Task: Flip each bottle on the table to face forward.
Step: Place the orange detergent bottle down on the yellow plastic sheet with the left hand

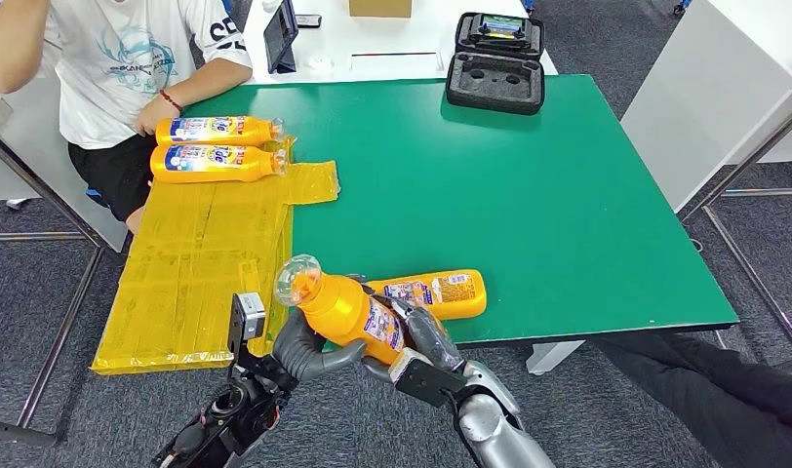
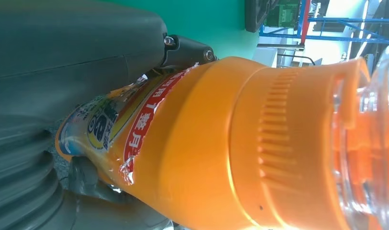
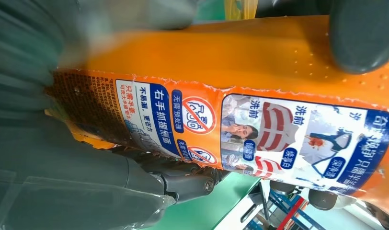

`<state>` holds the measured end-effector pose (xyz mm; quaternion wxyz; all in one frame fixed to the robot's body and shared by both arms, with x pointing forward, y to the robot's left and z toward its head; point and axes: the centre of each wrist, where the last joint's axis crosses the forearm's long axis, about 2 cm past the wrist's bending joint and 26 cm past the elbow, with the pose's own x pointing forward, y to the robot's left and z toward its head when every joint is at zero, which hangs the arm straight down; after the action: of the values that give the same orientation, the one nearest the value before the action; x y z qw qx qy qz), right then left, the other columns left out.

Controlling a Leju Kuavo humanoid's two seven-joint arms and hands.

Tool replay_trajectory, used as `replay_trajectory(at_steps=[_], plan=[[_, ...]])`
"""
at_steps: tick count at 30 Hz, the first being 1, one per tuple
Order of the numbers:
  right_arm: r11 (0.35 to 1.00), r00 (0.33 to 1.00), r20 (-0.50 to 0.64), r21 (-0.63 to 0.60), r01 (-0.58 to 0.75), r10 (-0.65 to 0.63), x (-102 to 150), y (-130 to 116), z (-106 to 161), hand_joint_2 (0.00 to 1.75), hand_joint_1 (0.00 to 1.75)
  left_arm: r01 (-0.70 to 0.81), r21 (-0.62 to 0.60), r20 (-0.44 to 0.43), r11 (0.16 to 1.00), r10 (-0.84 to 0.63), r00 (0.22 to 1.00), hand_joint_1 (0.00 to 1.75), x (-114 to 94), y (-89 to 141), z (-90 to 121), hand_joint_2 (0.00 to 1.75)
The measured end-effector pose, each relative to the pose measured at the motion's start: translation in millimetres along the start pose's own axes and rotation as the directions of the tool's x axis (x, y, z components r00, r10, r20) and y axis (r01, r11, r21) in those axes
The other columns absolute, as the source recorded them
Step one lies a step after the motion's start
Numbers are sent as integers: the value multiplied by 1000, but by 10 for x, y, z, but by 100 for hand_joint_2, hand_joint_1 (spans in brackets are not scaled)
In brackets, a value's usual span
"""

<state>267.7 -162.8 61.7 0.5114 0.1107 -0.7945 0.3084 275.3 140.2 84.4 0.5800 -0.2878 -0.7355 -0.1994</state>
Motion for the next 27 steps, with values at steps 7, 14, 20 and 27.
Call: replay_trajectory(at_steps=[7,14,20,27], plan=[[1000,1000,-8,-4,-7,7,2,1,-5,44,0,-15,5,-1,1000,15,1000,175,3,-5,-6,175],[998,999,-49,-62,-12,9,19,-20,-46,0,0,-19,44,-7,999,20,1000,175,16,-3,-12,175],[996,999,-47,-90,0,-4,47,-40,-75,0,0,-6,90,6,996,6,1000,175,64,-18,-27,175],[994,999,-38,-104,10,-14,83,-36,-106,0,0,-10,168,23,986,6,1000,175,113,-22,-37,175]])
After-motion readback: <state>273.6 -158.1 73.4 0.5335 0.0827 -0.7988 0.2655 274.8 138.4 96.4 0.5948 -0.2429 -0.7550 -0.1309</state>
